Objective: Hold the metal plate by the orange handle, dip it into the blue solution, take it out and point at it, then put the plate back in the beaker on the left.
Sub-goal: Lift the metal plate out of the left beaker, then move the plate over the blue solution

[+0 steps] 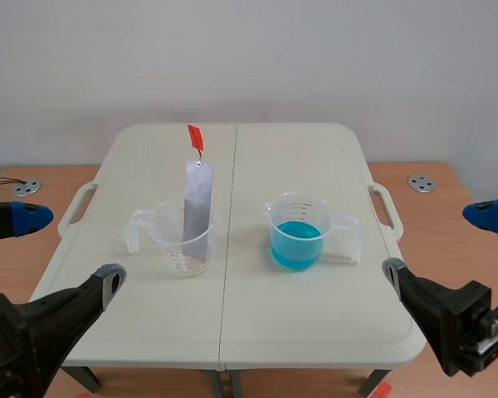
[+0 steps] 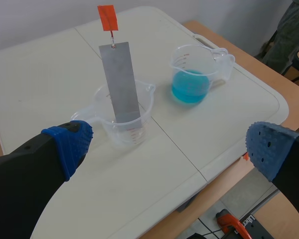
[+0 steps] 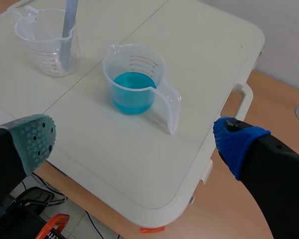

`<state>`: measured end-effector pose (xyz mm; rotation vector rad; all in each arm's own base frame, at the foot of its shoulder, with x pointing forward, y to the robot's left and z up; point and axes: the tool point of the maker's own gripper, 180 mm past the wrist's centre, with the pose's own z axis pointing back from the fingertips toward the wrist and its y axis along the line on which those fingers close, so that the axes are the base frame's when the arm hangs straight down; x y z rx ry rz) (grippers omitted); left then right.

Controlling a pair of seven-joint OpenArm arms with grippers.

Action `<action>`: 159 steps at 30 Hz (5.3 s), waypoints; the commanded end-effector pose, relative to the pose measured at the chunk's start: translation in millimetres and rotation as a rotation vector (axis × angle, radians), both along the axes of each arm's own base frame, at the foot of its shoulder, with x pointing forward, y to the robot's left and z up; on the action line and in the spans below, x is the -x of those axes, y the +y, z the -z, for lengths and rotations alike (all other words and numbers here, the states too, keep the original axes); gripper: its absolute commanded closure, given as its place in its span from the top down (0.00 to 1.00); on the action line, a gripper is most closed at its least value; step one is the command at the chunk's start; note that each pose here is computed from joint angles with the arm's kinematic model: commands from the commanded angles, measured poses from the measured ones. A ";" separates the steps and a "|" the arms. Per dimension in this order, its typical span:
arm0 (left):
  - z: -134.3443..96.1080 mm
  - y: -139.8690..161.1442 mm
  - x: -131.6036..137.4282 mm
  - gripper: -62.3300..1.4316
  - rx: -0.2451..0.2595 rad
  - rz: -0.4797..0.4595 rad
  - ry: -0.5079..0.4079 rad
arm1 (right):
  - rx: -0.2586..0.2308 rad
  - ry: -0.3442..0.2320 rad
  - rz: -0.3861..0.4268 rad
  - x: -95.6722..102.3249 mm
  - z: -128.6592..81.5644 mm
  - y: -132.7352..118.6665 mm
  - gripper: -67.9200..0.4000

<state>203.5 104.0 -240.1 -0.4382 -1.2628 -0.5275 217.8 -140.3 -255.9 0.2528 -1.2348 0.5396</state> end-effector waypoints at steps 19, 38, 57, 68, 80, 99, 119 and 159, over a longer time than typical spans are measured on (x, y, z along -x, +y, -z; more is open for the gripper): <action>-5.5 -1.6 -1.7 0.39 0.022 -0.003 -0.017 | 0.016 -0.060 -0.021 -13.4 -13.1 1.8 0.98; 16.2 12.4 17.8 0.07 -0.067 -0.014 0.066 | -0.006 -0.152 -0.159 -66.3 -44.3 67.9 0.98; 66.7 55.2 108.3 0.06 -0.392 0.068 0.292 | -0.170 -0.095 -0.208 -128.4 -18.8 139.7 0.98; 66.9 55.4 108.1 0.06 -0.393 0.069 0.293 | -0.180 -0.052 -0.225 -168.9 -0.8 174.6 0.98; 68.8 56.7 108.8 0.06 -0.403 0.068 0.303 | -0.162 -0.051 -0.321 -184.4 -7.6 227.3 0.98; 68.8 56.6 108.8 0.06 -0.403 0.068 0.303 | -0.182 -0.031 -0.329 -190.5 -1.8 240.1 0.71; 68.8 56.7 108.8 0.06 -0.403 0.068 0.303 | -0.195 -0.043 -0.337 -189.9 -5.0 241.2 0.14; 68.8 56.6 108.9 0.06 -0.403 0.069 0.303 | -0.313 -0.204 -0.636 -145.1 -60.8 248.7 0.02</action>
